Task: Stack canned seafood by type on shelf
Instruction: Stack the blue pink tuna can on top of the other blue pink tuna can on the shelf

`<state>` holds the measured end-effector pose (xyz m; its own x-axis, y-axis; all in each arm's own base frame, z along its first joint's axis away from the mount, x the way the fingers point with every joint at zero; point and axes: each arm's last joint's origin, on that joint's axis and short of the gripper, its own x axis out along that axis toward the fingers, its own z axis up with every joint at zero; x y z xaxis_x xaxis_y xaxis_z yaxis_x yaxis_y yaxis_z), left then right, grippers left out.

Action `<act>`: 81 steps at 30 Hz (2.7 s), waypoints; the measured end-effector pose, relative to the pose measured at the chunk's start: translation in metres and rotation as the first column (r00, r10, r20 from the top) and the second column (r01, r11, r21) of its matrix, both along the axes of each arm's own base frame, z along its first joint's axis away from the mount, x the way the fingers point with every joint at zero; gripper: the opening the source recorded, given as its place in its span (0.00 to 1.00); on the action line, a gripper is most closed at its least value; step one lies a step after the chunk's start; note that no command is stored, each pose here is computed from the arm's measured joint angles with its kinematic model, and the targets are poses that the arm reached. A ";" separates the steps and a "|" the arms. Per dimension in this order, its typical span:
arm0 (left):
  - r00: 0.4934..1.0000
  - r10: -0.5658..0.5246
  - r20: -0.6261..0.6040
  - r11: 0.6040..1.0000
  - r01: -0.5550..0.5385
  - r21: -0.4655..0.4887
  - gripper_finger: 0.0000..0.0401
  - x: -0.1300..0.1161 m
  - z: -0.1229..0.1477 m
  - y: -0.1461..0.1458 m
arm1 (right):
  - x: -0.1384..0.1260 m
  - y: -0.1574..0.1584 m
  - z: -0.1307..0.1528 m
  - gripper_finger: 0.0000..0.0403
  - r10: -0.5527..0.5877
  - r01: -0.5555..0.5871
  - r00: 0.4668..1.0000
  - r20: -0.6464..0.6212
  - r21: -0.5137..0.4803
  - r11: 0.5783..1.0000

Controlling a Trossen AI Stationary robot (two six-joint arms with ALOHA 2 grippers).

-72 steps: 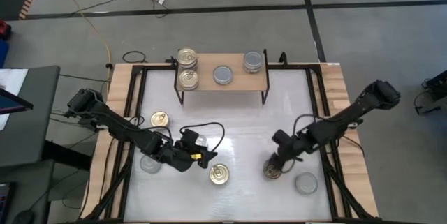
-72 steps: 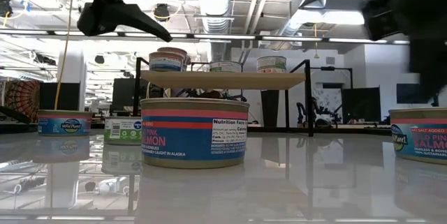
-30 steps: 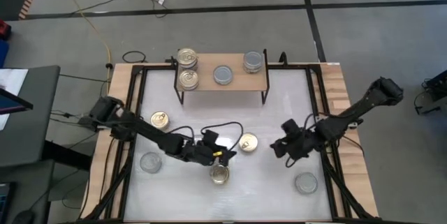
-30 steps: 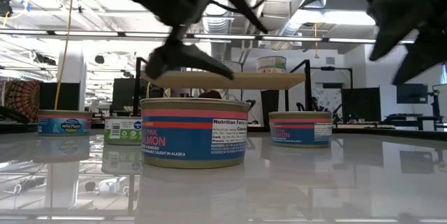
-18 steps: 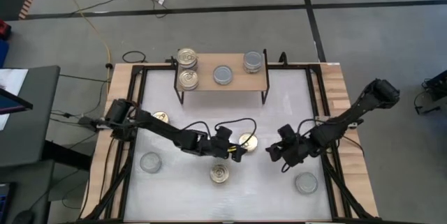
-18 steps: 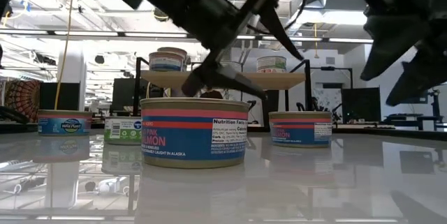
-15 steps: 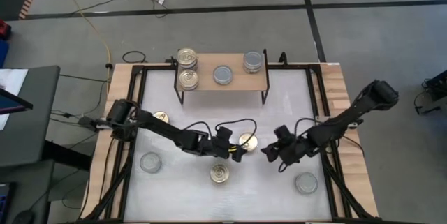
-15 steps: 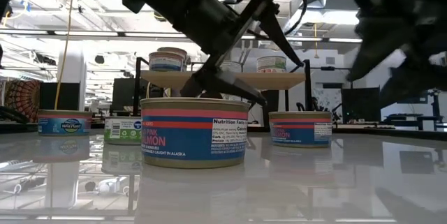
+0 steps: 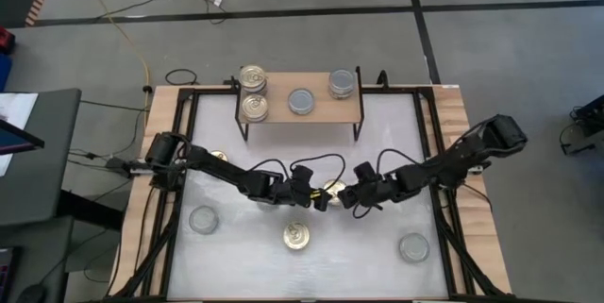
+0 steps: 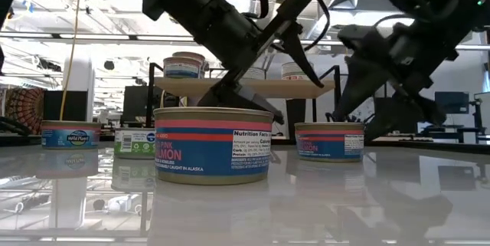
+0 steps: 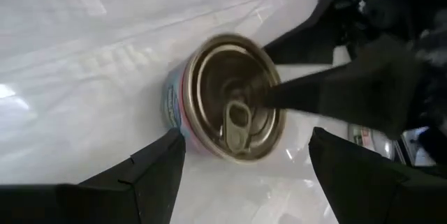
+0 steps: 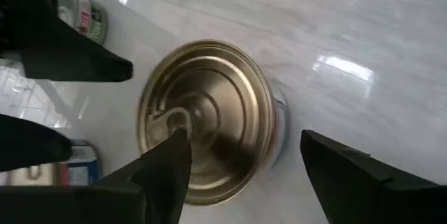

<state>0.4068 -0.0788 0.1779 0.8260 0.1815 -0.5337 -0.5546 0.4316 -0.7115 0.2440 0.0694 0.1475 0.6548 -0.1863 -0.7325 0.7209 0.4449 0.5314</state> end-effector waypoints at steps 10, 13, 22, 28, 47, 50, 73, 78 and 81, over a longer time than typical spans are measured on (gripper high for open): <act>0.998 0.046 -0.048 0.998 -0.048 -0.040 0.72 -0.003 -0.005 0.005 | 0.005 -0.003 -0.008 0.58 -0.011 0.010 1.000 -0.008 -0.001 1.000; 0.995 0.057 -0.078 0.995 -0.063 -0.071 0.72 -0.003 -0.007 0.011 | 0.006 -0.003 -0.008 0.50 -0.010 0.010 1.000 -0.005 -0.001 1.000; 0.998 0.039 -0.056 0.994 -0.044 -0.102 0.72 0.000 -0.005 0.018 | 0.007 -0.002 -0.006 0.26 -0.012 0.012 1.000 0.014 0.002 1.000; 0.998 0.004 -0.064 0.986 -0.015 -0.166 0.72 0.002 -0.011 0.019 | 0.007 -0.002 -0.006 0.14 -0.015 0.015 1.000 0.017 -0.001 1.000; 1.000 -0.028 0.003 0.941 0.027 -0.338 0.72 0.016 -0.040 0.008 | 0.002 0.004 -0.008 0.06 0.003 -0.003 1.000 -0.022 -0.009 1.000; 1.000 -0.028 0.010 0.939 0.030 -0.343 0.72 0.016 -0.039 0.007 | 0.000 0.006 -0.009 0.06 -0.002 0.002 0.999 -0.035 0.002 1.000; 0.991 -0.049 0.121 0.919 0.093 -0.384 0.72 0.022 -0.029 0.004 | -0.011 0.018 -0.014 0.05 0.009 -0.013 0.996 -0.083 -0.050 0.999; 0.993 -0.046 0.110 0.918 0.086 -0.387 0.72 0.021 -0.030 0.005 | -0.011 0.021 -0.013 0.05 0.014 -0.019 0.998 -0.066 -0.062 0.998; 0.994 -0.045 0.098 0.919 0.080 -0.386 0.72 0.021 -0.031 0.005 | -0.011 0.022 -0.013 0.05 0.015 -0.019 0.998 -0.063 -0.064 0.998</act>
<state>0.4276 -0.0737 0.1472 0.8744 -0.0796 -0.4786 -0.4651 0.1435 -0.8736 0.2329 0.0913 0.1345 0.6115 -0.2237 -0.7589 0.7437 0.4898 0.4549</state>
